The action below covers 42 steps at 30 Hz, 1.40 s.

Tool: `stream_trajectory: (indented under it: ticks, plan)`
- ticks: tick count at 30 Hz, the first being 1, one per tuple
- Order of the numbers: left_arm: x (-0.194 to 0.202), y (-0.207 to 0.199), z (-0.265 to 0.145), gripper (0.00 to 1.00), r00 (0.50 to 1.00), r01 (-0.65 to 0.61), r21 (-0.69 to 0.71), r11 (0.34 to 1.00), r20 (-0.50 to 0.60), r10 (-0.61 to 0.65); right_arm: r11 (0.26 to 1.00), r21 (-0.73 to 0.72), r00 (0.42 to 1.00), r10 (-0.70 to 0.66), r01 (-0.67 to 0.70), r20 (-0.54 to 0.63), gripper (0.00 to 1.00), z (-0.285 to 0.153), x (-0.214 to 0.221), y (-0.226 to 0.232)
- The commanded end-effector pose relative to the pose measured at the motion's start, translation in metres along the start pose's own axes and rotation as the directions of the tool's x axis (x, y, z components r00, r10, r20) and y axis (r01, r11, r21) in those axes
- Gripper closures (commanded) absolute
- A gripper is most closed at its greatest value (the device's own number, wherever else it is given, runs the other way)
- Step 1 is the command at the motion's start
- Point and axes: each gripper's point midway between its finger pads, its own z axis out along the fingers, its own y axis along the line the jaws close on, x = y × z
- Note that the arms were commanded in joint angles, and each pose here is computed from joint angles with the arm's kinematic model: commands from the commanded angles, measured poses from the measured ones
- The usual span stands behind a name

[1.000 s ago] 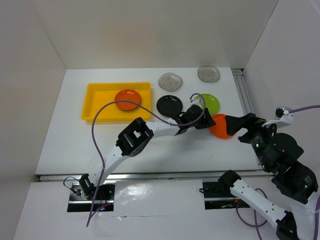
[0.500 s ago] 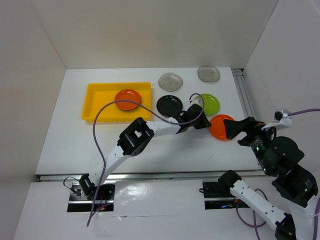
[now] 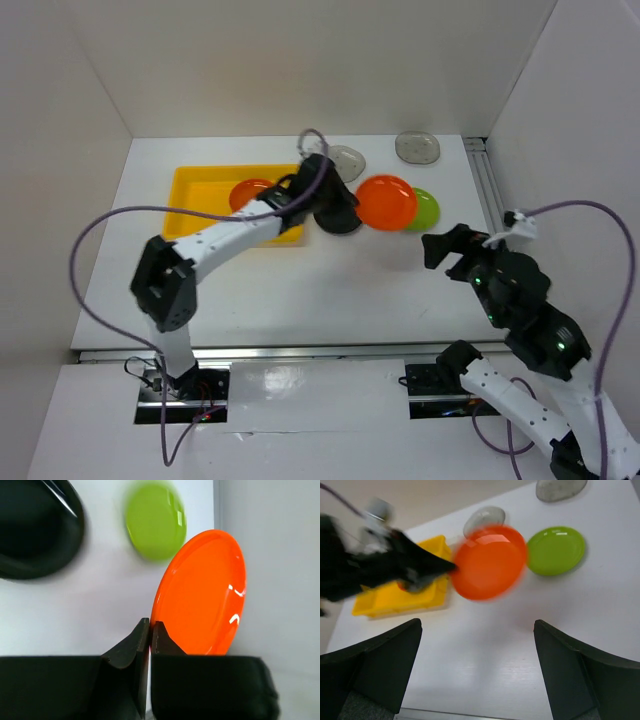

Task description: Place the plates into the plastic bin on the countertop

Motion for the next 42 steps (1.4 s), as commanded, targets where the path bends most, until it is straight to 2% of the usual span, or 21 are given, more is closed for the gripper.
stream_trajectory:
  ticks: [1, 2, 5, 8, 12, 15, 20, 24, 26, 27, 29, 31, 32, 33, 34, 35, 36, 40, 42]
  plan:
    - [-0.090, 0.051, -0.060, 1.00, 0.978, 0.075, -0.102, 0.992, 0.202, -0.054, 0.999, -0.011, 0.997, -0.039, 0.038, -0.059, 0.00, 0.051, 0.034, 0.017]
    - [-0.117, 0.077, -0.072, 1.00, 0.963, 0.108, -0.150, 0.983, 0.260, -0.066, 0.999, -0.004, 0.993, -0.048, 0.048, -0.108, 0.00, 0.067, 0.051, 0.020]
    - [-0.161, 0.135, -0.111, 1.00, 0.924, 0.182, -0.272, 0.945, 0.376, -0.070, 0.996, -0.077, 0.982, -0.049, 0.035, -0.182, 0.00, 0.097, 0.088, 0.038]
    - [-0.193, 0.181, -0.138, 1.00, 0.881, 0.254, -0.365, 0.896, 0.469, -0.059, 0.989, -0.146, 0.976, -0.040, 0.009, -0.215, 0.00, 0.109, 0.107, 0.053]
    - [-0.216, 0.224, -0.148, 1.00, 0.852, 0.312, -0.419, 0.853, 0.521, -0.056, 0.991, -0.130, 0.977, -0.050, 0.024, -0.205, 0.00, 0.122, 0.118, 0.048]
    - [-0.220, 0.257, -0.138, 1.00, 0.853, 0.338, -0.474, 0.813, 0.520, -0.051, 0.997, -0.069, 0.978, -0.050, 0.036, -0.201, 0.00, 0.130, 0.119, 0.035]
    - [-0.209, 0.308, -0.113, 1.00, 0.874, 0.368, -0.552, 0.748, 0.480, -0.076, 0.998, -0.061, 0.978, -0.035, 0.023, -0.207, 0.00, 0.126, 0.121, 0.027]
    - [-0.196, 0.329, -0.107, 1.00, 0.885, 0.377, -0.578, 0.724, 0.455, -0.098, 0.998, -0.054, 0.979, -0.031, 0.021, -0.201, 0.00, 0.122, 0.117, 0.023]
    - [-0.198, 0.331, -0.104, 1.00, 0.884, 0.381, -0.564, 0.732, 0.455, -0.110, 0.998, -0.056, 0.979, -0.040, 0.030, -0.201, 0.00, 0.122, 0.117, 0.023]
    - [-0.196, 0.329, -0.102, 0.97, 0.888, 0.378, -0.556, 0.740, 0.445, -0.119, 0.999, -0.036, 0.981, -0.037, 0.030, -0.190, 0.00, 0.123, 0.115, 0.019]
    - [-0.193, 0.331, -0.099, 0.83, 0.896, 0.366, -0.562, 0.741, 0.429, -0.118, 0.999, 0.006, 0.977, -0.040, 0.042, -0.208, 0.00, 0.130, 0.122, 0.008]
    - [-0.192, 0.324, -0.098, 0.48, 0.903, 0.351, -0.541, 0.764, 0.412, -0.123, 0.999, 0.033, 0.974, 0.001, 0.006, -0.228, 0.00, 0.143, 0.130, -0.001]
    - [-0.195, 0.319, -0.099, 0.32, 0.900, 0.350, -0.525, 0.776, 0.418, -0.123, 0.991, 0.132, 0.964, 0.051, -0.017, -0.260, 0.00, 0.162, 0.139, -0.034]
    - [-0.195, 0.317, -0.103, 0.21, 0.899, 0.350, -0.521, 0.778, 0.422, -0.122, 0.994, 0.046, 0.945, 0.110, -0.101, -0.309, 0.00, 0.172, 0.146, -0.028]
    - [-0.195, 0.312, -0.103, 0.12, 0.900, 0.346, -0.506, 0.790, 0.416, -0.128, 0.982, 0.076, 0.917, 0.186, -0.170, -0.354, 0.00, 0.177, 0.163, -0.048]
    - [-0.191, 0.305, -0.102, 0.08, 0.906, 0.336, -0.497, 0.800, 0.403, -0.130, 0.961, 0.129, 0.890, 0.276, -0.245, -0.363, 0.00, 0.184, 0.167, -0.079]
    - [-0.194, 0.299, -0.107, 0.03, 0.905, 0.325, -0.489, 0.810, 0.409, -0.117, 0.955, 0.119, 0.904, 0.294, -0.270, -0.311, 0.00, 0.191, 0.159, -0.088]
    - [-0.189, 0.290, -0.119, 0.00, 0.915, 0.312, -0.488, 0.815, 0.385, -0.120, 0.936, 0.212, 0.915, 0.328, -0.281, -0.233, 0.00, 0.201, 0.154, -0.123]
    - [-0.178, 0.285, -0.130, 0.00, 0.925, 0.305, -0.514, 0.802, 0.361, -0.121, 0.922, 0.265, 0.895, 0.352, -0.281, -0.274, 0.00, 0.211, 0.171, -0.140]
